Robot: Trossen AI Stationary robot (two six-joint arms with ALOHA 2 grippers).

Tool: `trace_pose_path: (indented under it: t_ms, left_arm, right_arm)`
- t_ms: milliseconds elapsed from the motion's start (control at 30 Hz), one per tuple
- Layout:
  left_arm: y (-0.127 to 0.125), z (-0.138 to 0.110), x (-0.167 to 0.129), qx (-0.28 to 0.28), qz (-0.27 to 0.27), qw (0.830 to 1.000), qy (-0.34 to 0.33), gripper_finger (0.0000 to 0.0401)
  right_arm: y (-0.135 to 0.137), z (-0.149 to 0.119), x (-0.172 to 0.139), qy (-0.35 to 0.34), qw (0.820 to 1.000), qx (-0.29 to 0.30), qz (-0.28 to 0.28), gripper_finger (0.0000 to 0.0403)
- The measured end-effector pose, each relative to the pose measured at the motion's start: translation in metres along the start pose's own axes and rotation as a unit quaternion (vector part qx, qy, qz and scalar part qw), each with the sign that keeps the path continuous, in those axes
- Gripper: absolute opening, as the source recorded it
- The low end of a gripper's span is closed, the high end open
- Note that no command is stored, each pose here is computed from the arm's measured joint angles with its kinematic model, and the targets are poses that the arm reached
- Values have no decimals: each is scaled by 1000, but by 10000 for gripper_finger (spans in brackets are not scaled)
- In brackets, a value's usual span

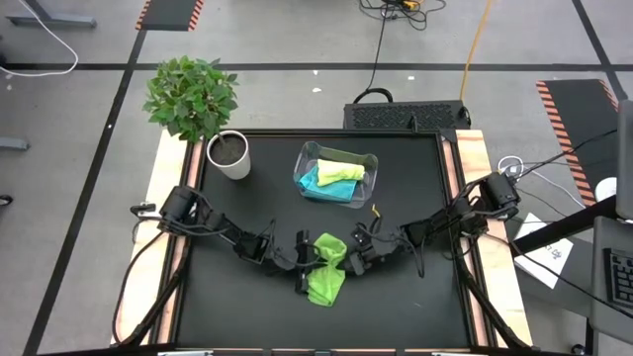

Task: Fold microfiber towels
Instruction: Put the green towel into the transparent bin

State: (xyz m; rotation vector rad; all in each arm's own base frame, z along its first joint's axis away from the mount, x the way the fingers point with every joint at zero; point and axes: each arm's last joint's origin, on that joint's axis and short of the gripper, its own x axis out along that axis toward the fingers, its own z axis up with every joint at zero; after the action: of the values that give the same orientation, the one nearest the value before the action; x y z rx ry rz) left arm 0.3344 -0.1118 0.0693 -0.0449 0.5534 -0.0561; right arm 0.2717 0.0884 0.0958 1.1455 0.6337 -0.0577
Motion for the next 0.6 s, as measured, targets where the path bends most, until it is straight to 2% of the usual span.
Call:
trace_pose_path:
  t_ms: [167, 333, 433, 600]
  left_arm:
    - [-2, -1, 0, -5, 4, 1000, -1, 49]
    - [-1, -3, -1, -25, 14, 1000, 11, 49]
    - [-1, -5, -1, -35, 21, 999, 15, 49]
    - [-1, -3, -1, -36, 18, 999, 3, 49]
  right_arm:
    - [-13, 4, -3, 43, 999, 16, -18, 230]
    - [-30, 5, -19, 44, 998, 42, -30, 284]
    - [-38, 5, -31, 18, 998, 51, -24, 300]
    - [-48, -5, -52, -11, 996, 84, 0, 304]
